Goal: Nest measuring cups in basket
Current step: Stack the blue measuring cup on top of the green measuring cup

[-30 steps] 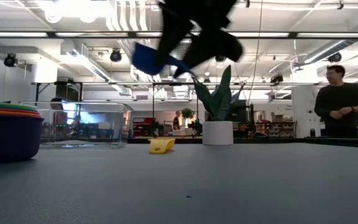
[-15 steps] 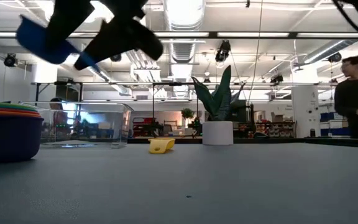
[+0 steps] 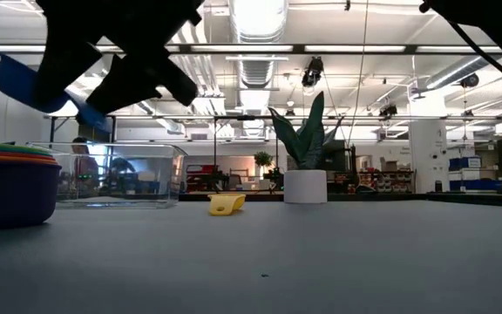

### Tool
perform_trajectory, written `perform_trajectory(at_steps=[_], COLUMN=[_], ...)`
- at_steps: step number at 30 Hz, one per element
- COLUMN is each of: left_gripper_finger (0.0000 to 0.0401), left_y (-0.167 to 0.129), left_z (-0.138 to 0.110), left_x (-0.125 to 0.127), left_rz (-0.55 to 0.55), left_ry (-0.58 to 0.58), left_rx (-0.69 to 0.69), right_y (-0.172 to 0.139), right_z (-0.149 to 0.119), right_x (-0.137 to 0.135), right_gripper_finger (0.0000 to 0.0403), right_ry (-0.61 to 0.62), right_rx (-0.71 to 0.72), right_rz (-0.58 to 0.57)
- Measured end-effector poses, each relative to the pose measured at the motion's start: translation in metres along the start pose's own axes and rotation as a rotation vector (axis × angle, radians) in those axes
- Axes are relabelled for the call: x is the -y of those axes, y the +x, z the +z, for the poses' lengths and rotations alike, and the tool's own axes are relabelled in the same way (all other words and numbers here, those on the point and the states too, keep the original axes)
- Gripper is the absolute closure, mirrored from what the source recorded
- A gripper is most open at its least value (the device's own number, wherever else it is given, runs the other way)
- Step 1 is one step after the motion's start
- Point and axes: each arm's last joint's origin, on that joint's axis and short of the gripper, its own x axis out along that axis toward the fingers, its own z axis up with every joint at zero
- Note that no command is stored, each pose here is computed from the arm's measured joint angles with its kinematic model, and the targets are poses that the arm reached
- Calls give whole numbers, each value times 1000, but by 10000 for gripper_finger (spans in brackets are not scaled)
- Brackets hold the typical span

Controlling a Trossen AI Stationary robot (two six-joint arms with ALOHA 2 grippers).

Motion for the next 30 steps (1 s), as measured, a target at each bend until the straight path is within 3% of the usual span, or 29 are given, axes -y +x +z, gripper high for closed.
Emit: perform_trajectory(at_steps=[13,30], left_gripper_finger=[401,401], left_y=[0,0], left_z=[0,0], left_x=[0,0], left_rz=[3,2], left_ry=[5,4], left_rx=[-1,-2], right_y=[24,24], right_z=[-12,-13], right_x=[1,1], right_gripper_finger=[233,170], right_ry=[-54,-98], right_rx=[2,-17], right_rz=[0,-3])
